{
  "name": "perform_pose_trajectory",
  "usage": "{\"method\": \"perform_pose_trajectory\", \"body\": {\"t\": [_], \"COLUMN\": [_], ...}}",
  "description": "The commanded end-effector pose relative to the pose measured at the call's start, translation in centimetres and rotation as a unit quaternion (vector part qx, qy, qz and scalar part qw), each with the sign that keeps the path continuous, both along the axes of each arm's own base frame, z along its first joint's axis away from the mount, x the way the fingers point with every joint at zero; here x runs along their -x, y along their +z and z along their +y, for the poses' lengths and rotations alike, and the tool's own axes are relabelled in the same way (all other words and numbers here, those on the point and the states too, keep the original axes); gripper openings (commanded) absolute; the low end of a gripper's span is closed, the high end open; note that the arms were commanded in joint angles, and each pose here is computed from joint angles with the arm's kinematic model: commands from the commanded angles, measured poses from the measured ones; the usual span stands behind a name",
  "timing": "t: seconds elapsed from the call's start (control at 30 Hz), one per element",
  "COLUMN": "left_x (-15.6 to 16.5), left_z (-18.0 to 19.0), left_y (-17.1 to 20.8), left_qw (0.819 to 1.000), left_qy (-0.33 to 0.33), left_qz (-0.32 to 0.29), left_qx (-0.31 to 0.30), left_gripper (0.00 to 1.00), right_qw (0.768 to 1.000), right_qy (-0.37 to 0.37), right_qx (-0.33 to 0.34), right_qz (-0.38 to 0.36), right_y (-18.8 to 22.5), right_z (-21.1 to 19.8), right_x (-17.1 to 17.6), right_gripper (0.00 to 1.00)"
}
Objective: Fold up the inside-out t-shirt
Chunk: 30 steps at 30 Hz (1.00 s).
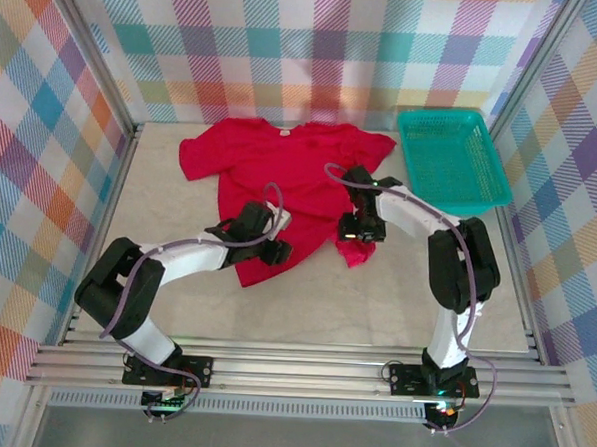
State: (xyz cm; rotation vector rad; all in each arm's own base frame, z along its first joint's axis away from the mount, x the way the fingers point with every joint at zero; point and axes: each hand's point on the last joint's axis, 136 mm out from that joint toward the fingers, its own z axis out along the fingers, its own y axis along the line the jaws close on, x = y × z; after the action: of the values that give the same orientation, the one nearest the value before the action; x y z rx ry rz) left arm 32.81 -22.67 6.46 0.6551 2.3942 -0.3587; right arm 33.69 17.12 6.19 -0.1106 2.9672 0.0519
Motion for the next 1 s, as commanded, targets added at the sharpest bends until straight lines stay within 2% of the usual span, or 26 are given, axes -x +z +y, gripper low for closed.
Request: {"method": "perform_pose_trajectory", "body": {"t": [0.0,0.1,0.27,0.37,0.53,0.63,0.73,0.87,0.97], "left_x": [-1.1,-1.3,-1.4,-1.2,-1.2,-0.9,-0.7,-0.7,-0.8], "left_z": [1.4,1.8,1.6,2.0,2.8,3.5,4.1,5.2,6.0], "left_y": [1.2,1.3,0.6,-0.2,-0.4,-0.7,-1.0,-1.3,-1.1], "left_qw": [0.997,0.993,0.988,0.980,0.974,0.971,0.967,0.963,0.961], "left_qy": [0.069,0.092,0.106,0.120,0.140,0.151,0.164,0.185,0.197], "left_qz": [0.027,0.053,0.104,0.148,0.165,0.174,0.181,0.186,0.183], "left_qx": [0.028,0.044,0.046,0.048,0.062,0.066,0.070,0.069,0.064], "left_gripper": [0.56,0.56,0.56,0.54,0.54,0.53,0.52,0.52,0.52], "right_qw": [1.000,0.997,0.993,0.991,0.994,0.994,0.995,0.997,0.997], "right_qy": [0.001,0.003,-0.008,-0.017,-0.026,-0.025,-0.020,-0.008,-0.001], "right_qx": [-0.018,-0.070,-0.107,-0.116,-0.102,-0.097,-0.091,-0.078,-0.072], "right_qz": [-0.014,0.012,0.052,0.057,0.041,0.034,0.029,0.028,0.025], "right_y": [2.3,1.1,-2.1,-3.5,-4.5,-4.4,-4.2,-4.1,-3.5], "right_z": [-1.0,-0.1,1.1,1.7,1.8,1.9,2.1,2.0,1.8], "right_x": [2.1,4.7,6.7,6.3,4.4,3.6,2.8,2.1,1.8], "right_gripper": [0.64,0.61,0.61,0.59,0.49,0.48,0.31,0.20,0.03]}}
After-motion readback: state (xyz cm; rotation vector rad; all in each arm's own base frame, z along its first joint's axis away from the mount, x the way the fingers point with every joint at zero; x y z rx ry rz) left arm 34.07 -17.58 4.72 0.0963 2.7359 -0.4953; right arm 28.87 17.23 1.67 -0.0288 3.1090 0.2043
